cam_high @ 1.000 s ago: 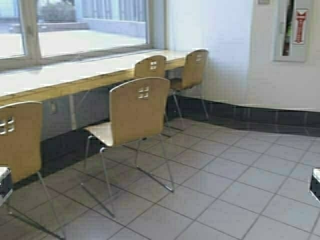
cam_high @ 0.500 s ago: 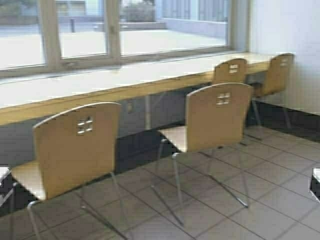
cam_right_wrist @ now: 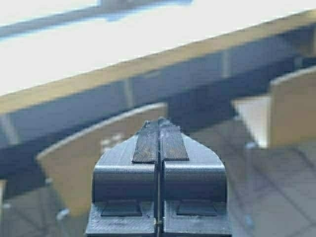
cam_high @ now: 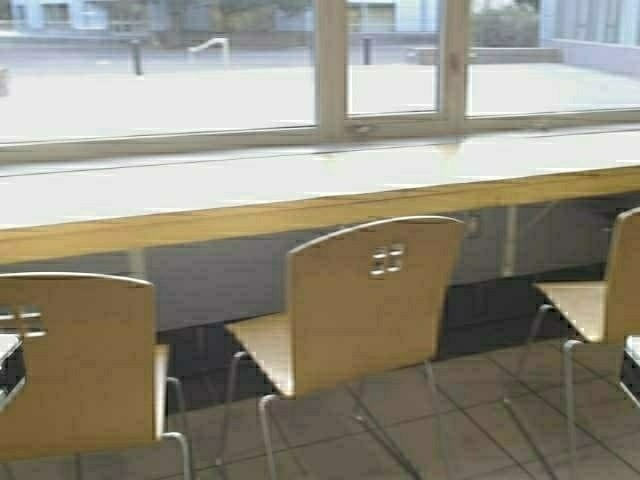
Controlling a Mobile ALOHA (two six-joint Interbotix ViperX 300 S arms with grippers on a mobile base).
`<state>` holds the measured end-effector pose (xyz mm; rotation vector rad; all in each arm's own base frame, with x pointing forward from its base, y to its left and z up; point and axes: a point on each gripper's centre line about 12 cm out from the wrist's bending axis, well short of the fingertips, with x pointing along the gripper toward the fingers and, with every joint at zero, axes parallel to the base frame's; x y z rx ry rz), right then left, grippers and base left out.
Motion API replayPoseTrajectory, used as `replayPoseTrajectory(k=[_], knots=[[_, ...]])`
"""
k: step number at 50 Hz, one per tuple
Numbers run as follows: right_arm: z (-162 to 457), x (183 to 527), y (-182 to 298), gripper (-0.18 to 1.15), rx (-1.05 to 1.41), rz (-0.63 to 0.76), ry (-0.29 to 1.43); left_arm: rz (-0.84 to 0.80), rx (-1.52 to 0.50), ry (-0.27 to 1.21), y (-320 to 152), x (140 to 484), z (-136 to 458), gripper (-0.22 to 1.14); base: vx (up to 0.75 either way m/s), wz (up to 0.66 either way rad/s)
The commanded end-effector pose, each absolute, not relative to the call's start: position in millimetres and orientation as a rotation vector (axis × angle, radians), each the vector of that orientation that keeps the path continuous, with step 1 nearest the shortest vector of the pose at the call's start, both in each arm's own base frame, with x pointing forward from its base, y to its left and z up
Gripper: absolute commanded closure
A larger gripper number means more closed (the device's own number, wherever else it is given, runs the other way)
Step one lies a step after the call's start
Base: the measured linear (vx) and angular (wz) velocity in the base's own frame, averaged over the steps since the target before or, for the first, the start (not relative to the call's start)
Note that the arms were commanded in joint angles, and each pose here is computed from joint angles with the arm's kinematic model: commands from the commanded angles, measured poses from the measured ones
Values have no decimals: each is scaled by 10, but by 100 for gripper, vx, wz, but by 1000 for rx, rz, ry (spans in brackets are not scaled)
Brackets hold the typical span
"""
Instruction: Push the chairs under the table
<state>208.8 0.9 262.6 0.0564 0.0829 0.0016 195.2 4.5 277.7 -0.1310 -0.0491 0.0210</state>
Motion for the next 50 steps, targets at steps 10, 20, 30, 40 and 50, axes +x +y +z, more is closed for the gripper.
replayPoseTrajectory(k=[10, 20, 30, 40, 50], knots=[[2672, 2109, 212, 92, 60, 96, 104, 29, -268, 18, 53, 2131, 2688, 88, 11, 44], [2680, 2121, 424, 92, 74, 189, 143, -1, -387, 52, -27, 2141, 2609, 88, 10, 30], [2647, 2250, 753, 92, 214, 284, 241, 14, -564, 138, -64, 2247, 2428, 88, 12, 25], [2294, 2441, 934, 90, 385, 246, 459, 56, -699, 300, -128, 2314, 2133, 79, 14, 19], [1939, 2531, 1020, 65, 566, 148, 622, 89, -785, 442, -252, 2475, 1932, 47, 14, 15]])
